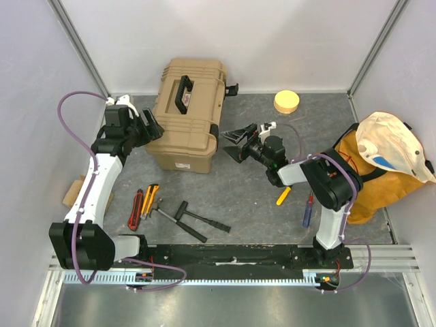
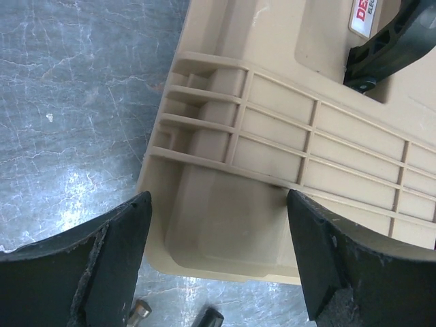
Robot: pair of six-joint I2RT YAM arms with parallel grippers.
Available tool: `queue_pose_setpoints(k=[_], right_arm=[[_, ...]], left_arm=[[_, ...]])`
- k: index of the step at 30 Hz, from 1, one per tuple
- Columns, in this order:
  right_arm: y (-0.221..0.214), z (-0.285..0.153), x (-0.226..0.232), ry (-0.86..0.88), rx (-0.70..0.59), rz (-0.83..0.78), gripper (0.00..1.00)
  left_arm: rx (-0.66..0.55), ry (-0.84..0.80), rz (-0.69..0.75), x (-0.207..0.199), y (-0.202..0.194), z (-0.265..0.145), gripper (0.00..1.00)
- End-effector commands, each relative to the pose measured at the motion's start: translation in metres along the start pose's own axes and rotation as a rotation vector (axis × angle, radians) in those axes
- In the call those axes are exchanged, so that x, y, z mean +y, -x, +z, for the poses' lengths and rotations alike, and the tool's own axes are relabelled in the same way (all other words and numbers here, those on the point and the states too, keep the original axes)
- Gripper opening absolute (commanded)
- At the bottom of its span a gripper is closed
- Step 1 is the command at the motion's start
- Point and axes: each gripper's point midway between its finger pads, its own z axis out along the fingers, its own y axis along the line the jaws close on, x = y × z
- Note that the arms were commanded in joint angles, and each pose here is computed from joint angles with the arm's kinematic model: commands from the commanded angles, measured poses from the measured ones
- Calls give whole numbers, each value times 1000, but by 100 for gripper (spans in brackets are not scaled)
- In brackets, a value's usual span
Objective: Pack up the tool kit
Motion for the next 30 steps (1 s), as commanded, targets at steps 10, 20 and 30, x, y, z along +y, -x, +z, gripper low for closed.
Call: queue_pose_setpoints(k=[10,20,30], right_arm=[[-4,7,45,317,46,269,98],[-9,-6,86,548,100,341,98],[-7,-17,144,683,130,293,98]], left_arm=[[128,-33,-83,-1,-40,13,87],[165,-63,-90,-5,-49,15,86],[171,-77,-88,-8,-50,14,86]])
